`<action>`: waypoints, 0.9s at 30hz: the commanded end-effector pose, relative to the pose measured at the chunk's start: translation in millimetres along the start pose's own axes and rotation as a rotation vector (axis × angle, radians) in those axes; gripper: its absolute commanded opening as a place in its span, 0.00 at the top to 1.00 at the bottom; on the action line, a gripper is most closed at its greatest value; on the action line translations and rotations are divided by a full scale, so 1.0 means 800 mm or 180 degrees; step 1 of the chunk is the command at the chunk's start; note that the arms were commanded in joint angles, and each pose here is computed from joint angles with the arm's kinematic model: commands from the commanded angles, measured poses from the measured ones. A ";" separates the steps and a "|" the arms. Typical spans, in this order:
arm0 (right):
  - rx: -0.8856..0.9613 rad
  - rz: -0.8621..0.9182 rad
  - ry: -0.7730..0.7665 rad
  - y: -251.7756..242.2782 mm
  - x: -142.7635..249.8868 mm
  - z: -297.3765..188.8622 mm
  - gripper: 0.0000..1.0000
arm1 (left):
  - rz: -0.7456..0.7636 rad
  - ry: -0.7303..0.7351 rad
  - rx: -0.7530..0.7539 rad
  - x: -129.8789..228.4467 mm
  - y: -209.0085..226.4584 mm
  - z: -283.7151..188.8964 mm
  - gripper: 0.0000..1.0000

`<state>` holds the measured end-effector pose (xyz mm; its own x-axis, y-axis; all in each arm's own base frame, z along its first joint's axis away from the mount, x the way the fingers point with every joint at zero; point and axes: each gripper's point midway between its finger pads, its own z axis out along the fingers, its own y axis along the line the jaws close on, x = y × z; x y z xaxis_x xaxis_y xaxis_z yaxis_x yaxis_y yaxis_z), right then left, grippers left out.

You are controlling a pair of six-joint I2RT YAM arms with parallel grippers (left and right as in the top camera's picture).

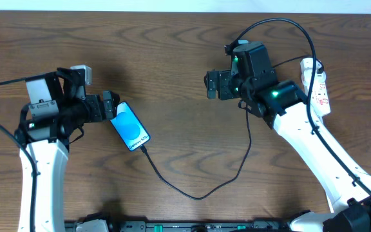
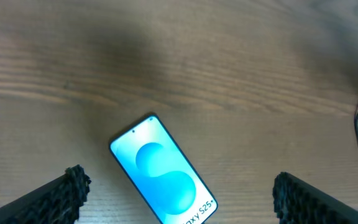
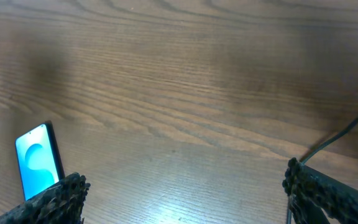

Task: Plug charger to phone and switch on socket
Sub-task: 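Raise the left gripper above the phone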

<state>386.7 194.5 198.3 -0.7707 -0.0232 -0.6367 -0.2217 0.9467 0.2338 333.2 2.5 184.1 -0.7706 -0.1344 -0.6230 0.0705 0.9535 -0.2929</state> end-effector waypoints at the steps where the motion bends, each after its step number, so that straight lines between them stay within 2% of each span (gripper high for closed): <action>1: 0.0010 -0.0072 -0.0058 0.002 -0.006 -0.008 0.01 | 0.0092 -0.0028 -0.0012 -0.004 -0.002 -0.006 0.02; 6: 0.0003 -0.0072 -0.0023 0.003 -0.003 -0.008 0.01 | 0.0131 -0.0061 0.0002 -0.007 -0.004 -0.006 0.02; 12: -0.0281 -0.0231 0.0033 0.019 0.000 -0.008 0.01 | 0.0833 -0.0100 0.0137 -0.013 -0.031 -0.002 0.02; 19: -0.0455 -0.0209 0.0106 0.015 0.001 -0.011 0.01 | 0.1317 -0.0085 -0.0153 -0.021 -0.068 0.005 0.02; 27: -0.0370 -0.0129 0.0329 -0.019 0.015 -0.015 0.01 | 0.1458 -0.0166 -0.0068 -0.026 -0.095 0.008 0.02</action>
<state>373.2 180.5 186.3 -0.8276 -0.0836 -0.5550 -0.2878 0.9122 0.2918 342.1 -72.9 203.3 -0.6500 0.2848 -0.7045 0.4012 0.9160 0.0002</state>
